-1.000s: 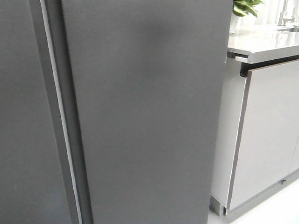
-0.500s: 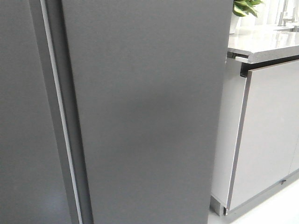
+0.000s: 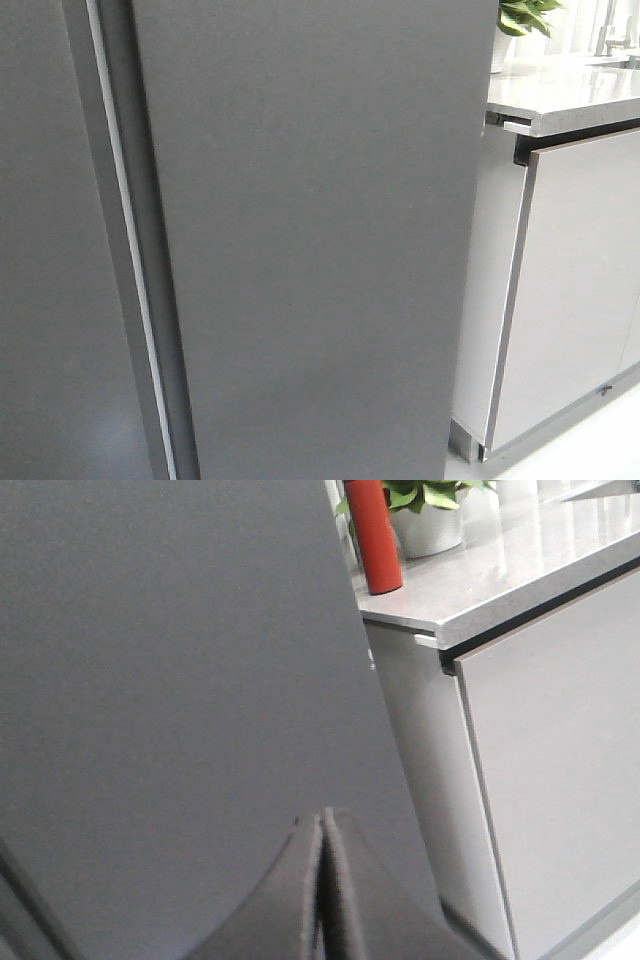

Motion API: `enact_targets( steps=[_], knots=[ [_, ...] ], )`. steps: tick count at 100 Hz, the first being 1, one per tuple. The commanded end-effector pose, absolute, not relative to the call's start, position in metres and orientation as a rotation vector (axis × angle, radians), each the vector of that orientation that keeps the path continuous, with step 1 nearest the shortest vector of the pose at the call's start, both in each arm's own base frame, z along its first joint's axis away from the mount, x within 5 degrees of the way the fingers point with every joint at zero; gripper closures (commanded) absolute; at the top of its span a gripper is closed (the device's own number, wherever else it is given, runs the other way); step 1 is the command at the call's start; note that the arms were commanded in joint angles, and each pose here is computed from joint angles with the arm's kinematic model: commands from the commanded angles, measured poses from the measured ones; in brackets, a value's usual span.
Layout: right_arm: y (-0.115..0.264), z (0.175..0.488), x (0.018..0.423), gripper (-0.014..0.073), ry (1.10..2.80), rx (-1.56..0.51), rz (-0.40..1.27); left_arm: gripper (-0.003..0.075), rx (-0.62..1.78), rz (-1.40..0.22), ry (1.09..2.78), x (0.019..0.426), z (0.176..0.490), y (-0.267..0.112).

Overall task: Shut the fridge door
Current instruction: 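Keep pushing with both grippers until the door seals shut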

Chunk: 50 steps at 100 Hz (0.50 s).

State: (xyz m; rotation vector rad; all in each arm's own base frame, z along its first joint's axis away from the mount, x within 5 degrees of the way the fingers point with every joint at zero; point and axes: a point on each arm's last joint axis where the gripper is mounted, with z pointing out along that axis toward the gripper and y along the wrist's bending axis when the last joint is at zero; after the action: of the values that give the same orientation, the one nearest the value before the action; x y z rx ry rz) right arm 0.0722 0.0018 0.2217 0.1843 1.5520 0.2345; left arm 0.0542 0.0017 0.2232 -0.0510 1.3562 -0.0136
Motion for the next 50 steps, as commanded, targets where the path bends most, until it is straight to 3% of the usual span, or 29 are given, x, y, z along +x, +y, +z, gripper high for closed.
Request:
enact_targets(
  steps=[1, 29, 50],
  knots=[
    [-0.003, 0.222, 0.065, 0.0641, 1.428, 0.196, 0.178, 0.074, -0.056, -0.02, 1.307, 0.054, 0.218, 0.002],
    [-0.001, 0.21, 0.055, 0.0641, 1.412, 0.046, 0.042, 0.074, -0.056, -0.02, 1.307, 0.054, 0.218, 0.002],
    [-0.001, 0.21, 0.054, 0.0641, 1.407, 0.044, 0.041, 0.074, -0.056, -0.02, 1.307, 0.054, 0.218, 0.002]
  ],
)
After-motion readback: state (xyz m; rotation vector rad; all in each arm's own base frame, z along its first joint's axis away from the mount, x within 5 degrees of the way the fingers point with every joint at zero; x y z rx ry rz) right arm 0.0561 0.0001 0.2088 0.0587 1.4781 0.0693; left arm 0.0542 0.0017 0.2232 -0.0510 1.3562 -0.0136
